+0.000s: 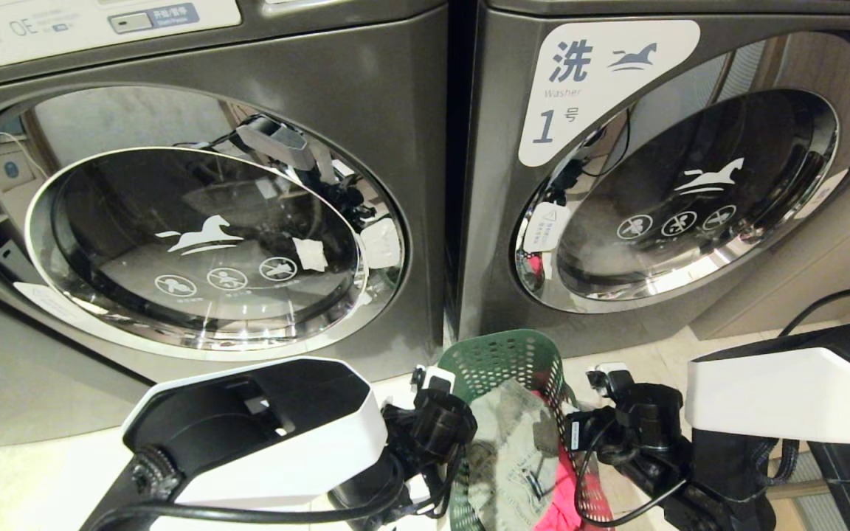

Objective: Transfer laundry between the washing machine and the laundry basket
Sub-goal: Pick up the clothes basket and put it beside the washing machine, then open the lid of the washing machine

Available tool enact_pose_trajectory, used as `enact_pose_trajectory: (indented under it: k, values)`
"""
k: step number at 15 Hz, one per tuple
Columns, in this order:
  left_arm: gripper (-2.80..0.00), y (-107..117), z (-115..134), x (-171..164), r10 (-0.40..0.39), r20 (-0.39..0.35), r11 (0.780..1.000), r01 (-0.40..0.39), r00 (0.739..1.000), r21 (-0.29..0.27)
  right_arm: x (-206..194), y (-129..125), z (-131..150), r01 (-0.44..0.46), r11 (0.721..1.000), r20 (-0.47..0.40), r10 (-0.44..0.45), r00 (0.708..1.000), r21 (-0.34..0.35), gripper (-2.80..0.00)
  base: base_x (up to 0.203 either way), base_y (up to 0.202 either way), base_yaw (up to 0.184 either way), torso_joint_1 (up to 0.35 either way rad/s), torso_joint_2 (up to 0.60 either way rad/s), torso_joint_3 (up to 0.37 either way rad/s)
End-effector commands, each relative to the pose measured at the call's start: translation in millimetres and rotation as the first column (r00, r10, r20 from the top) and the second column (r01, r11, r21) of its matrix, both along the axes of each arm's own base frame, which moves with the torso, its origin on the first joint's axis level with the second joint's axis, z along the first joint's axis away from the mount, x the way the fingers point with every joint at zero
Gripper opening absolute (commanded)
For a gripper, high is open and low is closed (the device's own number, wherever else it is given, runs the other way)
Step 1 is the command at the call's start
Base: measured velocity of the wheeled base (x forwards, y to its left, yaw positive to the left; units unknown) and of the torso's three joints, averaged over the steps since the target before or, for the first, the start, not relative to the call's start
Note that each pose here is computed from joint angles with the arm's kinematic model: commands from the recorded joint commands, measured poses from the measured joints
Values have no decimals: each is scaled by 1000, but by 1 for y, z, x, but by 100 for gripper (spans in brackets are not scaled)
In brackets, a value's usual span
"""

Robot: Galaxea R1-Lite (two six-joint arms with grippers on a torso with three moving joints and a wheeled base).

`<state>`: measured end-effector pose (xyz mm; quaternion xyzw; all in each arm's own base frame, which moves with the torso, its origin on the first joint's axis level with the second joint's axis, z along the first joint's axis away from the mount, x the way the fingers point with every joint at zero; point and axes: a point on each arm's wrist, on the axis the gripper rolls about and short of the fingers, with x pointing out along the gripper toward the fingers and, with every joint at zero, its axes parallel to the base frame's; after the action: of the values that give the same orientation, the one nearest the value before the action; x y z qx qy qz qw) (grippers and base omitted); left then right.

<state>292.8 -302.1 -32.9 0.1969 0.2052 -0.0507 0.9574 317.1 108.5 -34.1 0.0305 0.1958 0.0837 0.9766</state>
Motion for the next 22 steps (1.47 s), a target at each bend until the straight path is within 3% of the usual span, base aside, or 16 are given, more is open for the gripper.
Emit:
enact_pose_trajectory:
  k: [1, 5, 9, 12, 14, 17, 20, 21, 22]
  values:
    - [0, -1, 3, 0, 2, 10, 1000, -2, 1000, -7, 0, 0, -2, 1, 1000, -3, -1, 1000, 1, 0, 0, 0, 0, 0, 0, 0]
    - [0, -1, 11, 0, 2, 21, 1000, -1, 1000, -24, -3, -2, 1, 3, 1000, -5, -3, 1000, -5, 0, 0, 0, 0, 0, 0, 0]
    - [0, -4, 29, -2, -14, 44, 998, 17, 999, -64, -18, -10, 10, -19, 994, -10, 18, 1000, -106, 0, 0, 0, 0, 0, 0, 0]
    - [0, -2, 46, -8, -25, 60, 996, 30, 998, -86, -26, -13, 32, -15, 994, 31, 18, 999, -105, 0, 0, 0, 0, 0, 0, 0]
    - [0, 6, 58, -14, -24, 66, 995, 30, 998, -94, -34, -16, 49, -12, 994, 66, 20, 998, -113, 0, 0, 0, 0, 0, 0, 0]
    - [0, 21, 91, -24, -11, 106, 989, 26, 994, -145, -40, -20, 76, 62, 987, 157, -38, 987, -151, 0, 0, 0, 0, 0, 0, 0]
    - [0, 40, 104, -34, 4, 108, 989, 12, 994, -147, -50, -24, 87, 67, 977, 179, -30, 983, -204, 0, 0, 0, 0, 0, 0, 0]
    - [-280, 52, 116, -38, 21, 121, 987, -1, 992, -162, -58, -27, 92, 68, 972, 185, -27, 982, -223, 0, 0, 0, 0, 0, 0, 0]
    - [-280, 65, 126, -42, 40, 129, 985, -18, 991, -172, -65, -30, 92, 68, 969, 171, -26, 985, -239, 0, 0, 0, 0, 0, 0, 0]
